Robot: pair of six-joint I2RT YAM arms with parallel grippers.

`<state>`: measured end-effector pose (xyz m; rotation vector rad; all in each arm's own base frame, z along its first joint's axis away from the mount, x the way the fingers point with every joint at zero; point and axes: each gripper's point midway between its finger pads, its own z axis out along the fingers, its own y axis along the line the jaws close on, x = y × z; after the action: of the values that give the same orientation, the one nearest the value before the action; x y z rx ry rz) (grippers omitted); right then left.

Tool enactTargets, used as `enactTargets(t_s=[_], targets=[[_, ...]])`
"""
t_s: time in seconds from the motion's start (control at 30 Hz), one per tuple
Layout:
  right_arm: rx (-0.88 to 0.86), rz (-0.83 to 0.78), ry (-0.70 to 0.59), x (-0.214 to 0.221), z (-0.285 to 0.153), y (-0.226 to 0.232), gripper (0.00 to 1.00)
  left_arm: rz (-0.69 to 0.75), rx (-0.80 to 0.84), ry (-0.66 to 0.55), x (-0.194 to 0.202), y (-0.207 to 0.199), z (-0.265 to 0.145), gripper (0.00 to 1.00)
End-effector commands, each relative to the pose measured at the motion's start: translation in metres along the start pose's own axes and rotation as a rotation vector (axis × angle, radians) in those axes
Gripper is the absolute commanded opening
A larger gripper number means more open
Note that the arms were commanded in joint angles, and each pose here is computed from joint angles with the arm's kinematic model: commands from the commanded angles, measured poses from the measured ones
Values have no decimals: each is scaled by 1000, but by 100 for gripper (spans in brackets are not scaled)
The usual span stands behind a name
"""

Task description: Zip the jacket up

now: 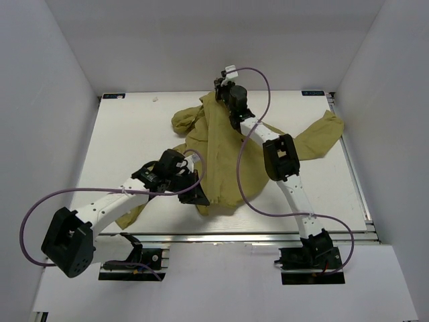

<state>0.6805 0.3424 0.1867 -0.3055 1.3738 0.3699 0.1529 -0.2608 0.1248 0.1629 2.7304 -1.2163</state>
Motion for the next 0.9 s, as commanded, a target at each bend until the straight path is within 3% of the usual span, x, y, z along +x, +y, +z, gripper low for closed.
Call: enactTargets(t_s=[0.0,0.07,0.13,0.17,0.2,0.23,0.27,0.3,0.33,0.37,0.43,0.5,0.6,0.63,0.73,0.77,0.83,0.87], targets=[[158,15,-119,-44,2,-84,0,-125,27,232,62,-2,-14,0],[115,29,-172,-67,-5,-80,0,-128,39,225,62,-2,-13,0],[12,34,-131,-52,-13,-62,6,-117,26,211,59,0,-14,0],[-71,28,-146,-69,-16,-46,20,-102,24,204,57,-1,-14,0],[-100,32,-117,-60,-22,-40,37,-105,22,211,57,-1,-12,0],[-120,40,-114,-64,-26,-36,52,-107,20,217,57,0,-11,7],[-144,44,-139,-88,-30,-31,88,-105,17,224,57,1,-10,25],[-175,42,-135,-94,-35,-25,89,-78,21,222,53,-2,-10,75],[-181,48,-83,-80,-44,-24,89,-83,-3,225,52,1,-9,98],[-192,37,-105,-110,-50,-20,89,-70,-12,214,48,0,-10,98],[-177,33,-71,-119,-63,-22,89,-17,-58,145,31,-3,-16,98],[-86,88,9,-135,-86,-34,89,33,-112,62,11,-4,-21,98],[63,198,186,-138,-147,-53,89,50,-344,-169,-51,10,-40,98],[101,196,212,-132,-150,-59,89,58,-331,-187,-58,1,-44,98],[259,215,270,-133,-217,-81,89,25,-511,-373,-106,23,-64,98],[316,217,272,-141,-246,-91,89,-9,-595,-495,-136,32,-85,98],[397,269,382,-127,-287,-100,89,-57,-658,-607,-162,42,-111,98],[437,291,371,-142,-305,-106,89,-112,-681,-693,-183,51,-138,98]])
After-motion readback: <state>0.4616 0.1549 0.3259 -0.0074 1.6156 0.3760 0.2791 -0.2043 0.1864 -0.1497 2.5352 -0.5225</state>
